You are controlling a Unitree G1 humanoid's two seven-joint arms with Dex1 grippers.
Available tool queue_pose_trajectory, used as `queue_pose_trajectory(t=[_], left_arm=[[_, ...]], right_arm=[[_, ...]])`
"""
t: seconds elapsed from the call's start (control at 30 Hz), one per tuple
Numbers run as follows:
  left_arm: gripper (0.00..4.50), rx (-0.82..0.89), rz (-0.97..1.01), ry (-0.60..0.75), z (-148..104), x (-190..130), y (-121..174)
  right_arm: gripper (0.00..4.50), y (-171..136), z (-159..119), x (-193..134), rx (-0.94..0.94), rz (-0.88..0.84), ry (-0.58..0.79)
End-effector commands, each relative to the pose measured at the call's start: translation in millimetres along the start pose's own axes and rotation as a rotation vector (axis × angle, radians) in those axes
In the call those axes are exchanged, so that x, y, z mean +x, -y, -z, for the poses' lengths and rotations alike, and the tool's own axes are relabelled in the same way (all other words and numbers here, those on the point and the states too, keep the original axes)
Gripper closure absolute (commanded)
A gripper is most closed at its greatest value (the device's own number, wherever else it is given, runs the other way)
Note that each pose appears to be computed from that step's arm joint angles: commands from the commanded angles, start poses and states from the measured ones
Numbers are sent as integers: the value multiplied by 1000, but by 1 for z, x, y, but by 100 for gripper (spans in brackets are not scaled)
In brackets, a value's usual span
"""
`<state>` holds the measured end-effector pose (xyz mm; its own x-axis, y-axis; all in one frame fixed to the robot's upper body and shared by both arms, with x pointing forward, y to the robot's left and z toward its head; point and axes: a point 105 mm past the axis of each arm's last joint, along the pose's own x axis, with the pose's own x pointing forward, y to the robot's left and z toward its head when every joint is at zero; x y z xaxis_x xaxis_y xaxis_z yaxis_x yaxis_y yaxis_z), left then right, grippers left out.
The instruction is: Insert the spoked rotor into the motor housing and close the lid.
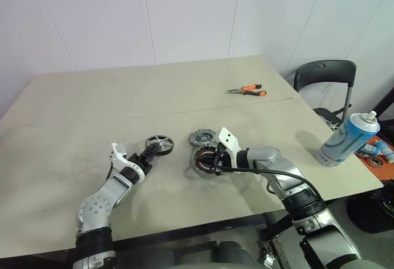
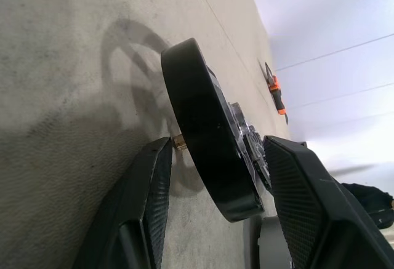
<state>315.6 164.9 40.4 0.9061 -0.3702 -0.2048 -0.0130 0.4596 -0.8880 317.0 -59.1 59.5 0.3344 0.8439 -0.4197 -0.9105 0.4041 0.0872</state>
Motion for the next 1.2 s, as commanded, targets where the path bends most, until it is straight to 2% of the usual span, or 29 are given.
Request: queue_pose_trajectory(t=[0.03,0.1,0.2,0.23,0.33,0.67,0.8,0.93,1.07,1.2], left_arm=[[239,33,-25,14,-3,1,-1],[288,32,-25,16,-3,1,-2],[386,28,-22,19,-5,1,-2],[402,27,-26,20,-6,1,-3],[402,25,-31,23,-7,2,-6],[403,-25,178,7,-10,-6,21],[403,-42,281,-19,-13,-11,37],[403,-27,406,-37,-19,-27,67],[403,-15,451,-88,-11,-30,79],[403,0,470,-223,18,-23,85]], right_arm=[[450,0,-11,-1,-50,-2,15],[450,0,-11,-1,-50,-1,14],[450,-1,-10,-1,-50,-3,13],[450,-1,-10,-1,-51,-3,12],[450,-1,-10,0,-52,-4,12],[450,2,-22,-3,-63,-2,52],[450,9,-45,-11,32,2,173],[450,16,-79,-31,170,-35,339],[450,17,-84,-46,216,-70,362],[450,47,-63,-72,219,77,293]])
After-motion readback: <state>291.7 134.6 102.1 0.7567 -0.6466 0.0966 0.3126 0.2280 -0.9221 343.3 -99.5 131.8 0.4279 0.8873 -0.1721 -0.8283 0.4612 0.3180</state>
